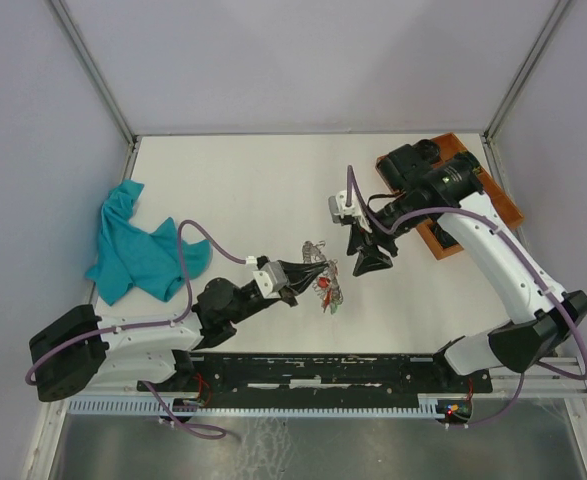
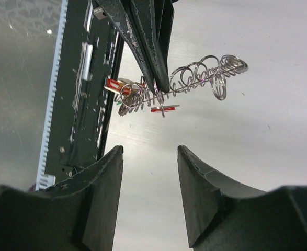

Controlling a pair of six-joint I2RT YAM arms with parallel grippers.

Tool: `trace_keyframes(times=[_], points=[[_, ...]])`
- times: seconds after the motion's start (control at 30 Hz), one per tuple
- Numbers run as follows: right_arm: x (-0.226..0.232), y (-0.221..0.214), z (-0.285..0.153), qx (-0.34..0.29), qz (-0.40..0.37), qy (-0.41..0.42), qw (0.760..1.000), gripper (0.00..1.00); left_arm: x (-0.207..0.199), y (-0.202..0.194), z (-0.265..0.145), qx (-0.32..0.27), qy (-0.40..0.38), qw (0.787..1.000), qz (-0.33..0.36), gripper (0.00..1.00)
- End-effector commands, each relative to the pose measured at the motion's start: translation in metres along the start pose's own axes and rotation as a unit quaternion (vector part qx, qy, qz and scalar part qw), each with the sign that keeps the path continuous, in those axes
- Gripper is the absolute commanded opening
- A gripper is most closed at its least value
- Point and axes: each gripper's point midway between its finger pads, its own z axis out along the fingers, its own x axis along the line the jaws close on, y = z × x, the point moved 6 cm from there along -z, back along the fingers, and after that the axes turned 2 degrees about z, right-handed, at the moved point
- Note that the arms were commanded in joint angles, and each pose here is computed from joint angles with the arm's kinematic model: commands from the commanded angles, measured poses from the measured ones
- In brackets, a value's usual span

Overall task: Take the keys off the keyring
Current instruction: Remove the key from the keyring.

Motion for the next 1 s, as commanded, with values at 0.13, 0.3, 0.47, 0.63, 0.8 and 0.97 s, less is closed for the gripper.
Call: trace_keyframes(times=[0.13, 0.3, 0.47, 0.63, 0.8, 0.97], points=[[-0.005, 0.024, 0.007, -0.131, 0.01, 0.0, 0.991, 0.56, 0.005, 0.048, -0.001, -0.111, 0.019, 0.993, -0.022, 0.03], [-0.011, 0.024, 0.012, -0.143, 0.024, -0.006, 0.989, 0.52, 0.004, 0.049, -0.001, -0.113, 0.015, 0.993, -0.026, 0.03], [-0.011, 0.024, 0.015, -0.148, 0.027, 0.003, 0.989, 0.44, 0.005, 0.051, 0.0, -0.114, 0.015, 0.993, -0.027, 0.03], [-0.008, 0.023, 0.016, -0.152, 0.023, 0.012, 0.988, 0.39, 0.004, 0.05, 0.0, -0.113, 0.014, 0.993, -0.029, 0.03], [-0.008, 0.022, 0.017, -0.149, 0.022, 0.013, 0.988, 0.33, 0.004, 0.053, -0.001, -0.117, 0.015, 0.993, -0.031, 0.03], [-0.009, 0.021, 0.017, -0.146, 0.02, 0.011, 0.989, 0.27, 0.005, 0.054, -0.001, -0.12, 0.015, 0.992, -0.032, 0.03]])
